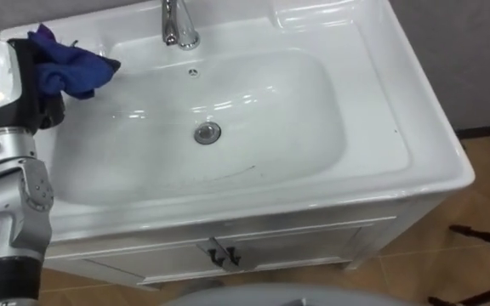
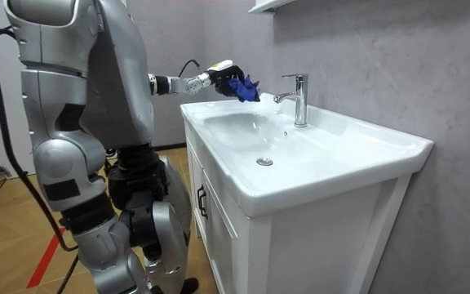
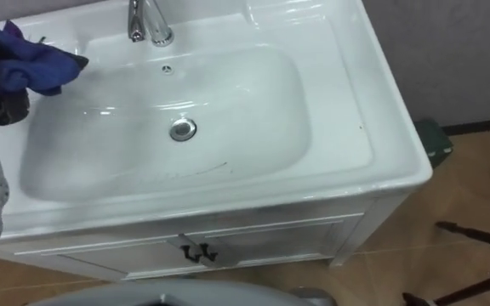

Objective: Wipe basin

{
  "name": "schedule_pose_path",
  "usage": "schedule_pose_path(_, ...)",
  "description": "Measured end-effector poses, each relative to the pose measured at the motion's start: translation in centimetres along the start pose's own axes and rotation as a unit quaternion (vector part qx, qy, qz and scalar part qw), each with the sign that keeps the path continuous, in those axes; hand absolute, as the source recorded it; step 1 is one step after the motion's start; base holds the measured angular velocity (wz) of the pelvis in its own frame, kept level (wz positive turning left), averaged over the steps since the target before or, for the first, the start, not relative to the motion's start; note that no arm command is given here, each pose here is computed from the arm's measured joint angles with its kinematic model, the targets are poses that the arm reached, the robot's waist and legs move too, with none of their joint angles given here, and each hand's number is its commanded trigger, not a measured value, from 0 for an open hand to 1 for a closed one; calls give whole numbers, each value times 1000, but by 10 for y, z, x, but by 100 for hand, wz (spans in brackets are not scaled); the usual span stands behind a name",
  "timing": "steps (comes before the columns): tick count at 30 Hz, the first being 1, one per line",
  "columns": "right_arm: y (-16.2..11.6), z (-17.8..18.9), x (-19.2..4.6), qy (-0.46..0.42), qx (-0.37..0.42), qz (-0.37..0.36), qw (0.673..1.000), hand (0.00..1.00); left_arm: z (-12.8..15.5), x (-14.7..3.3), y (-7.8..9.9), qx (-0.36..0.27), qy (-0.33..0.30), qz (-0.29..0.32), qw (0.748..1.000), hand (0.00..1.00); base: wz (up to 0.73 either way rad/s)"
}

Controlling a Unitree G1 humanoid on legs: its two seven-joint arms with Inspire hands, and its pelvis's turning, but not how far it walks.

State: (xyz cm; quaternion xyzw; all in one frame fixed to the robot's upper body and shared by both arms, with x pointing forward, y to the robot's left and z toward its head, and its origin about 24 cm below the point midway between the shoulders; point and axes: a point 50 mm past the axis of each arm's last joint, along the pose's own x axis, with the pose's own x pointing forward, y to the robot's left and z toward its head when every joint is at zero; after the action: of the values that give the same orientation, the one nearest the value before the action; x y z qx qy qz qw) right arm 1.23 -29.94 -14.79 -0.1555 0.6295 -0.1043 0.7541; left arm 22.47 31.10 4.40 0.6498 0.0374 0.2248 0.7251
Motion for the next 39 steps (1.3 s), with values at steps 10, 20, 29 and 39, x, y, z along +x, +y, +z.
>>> schedule_pose_path(10,1,5,1,-4,-2,9,1000,0,-8,1,4,2,16,9,1000,100,3)
schedule_pose_path(20,-1,11,2,-15,2,15,1000,0,-24,-8,5,14,41,-4,999,100,4)
schedule_pose_path(29,-2,9,1,-11,5,14,1000,0,-40,-25,1,42,62,-27,997,100,1)
schedule_pose_path(39,-2,1,0,-3,5,5,1000,0,-55,-36,-9,61,99,-59,991,100,0)
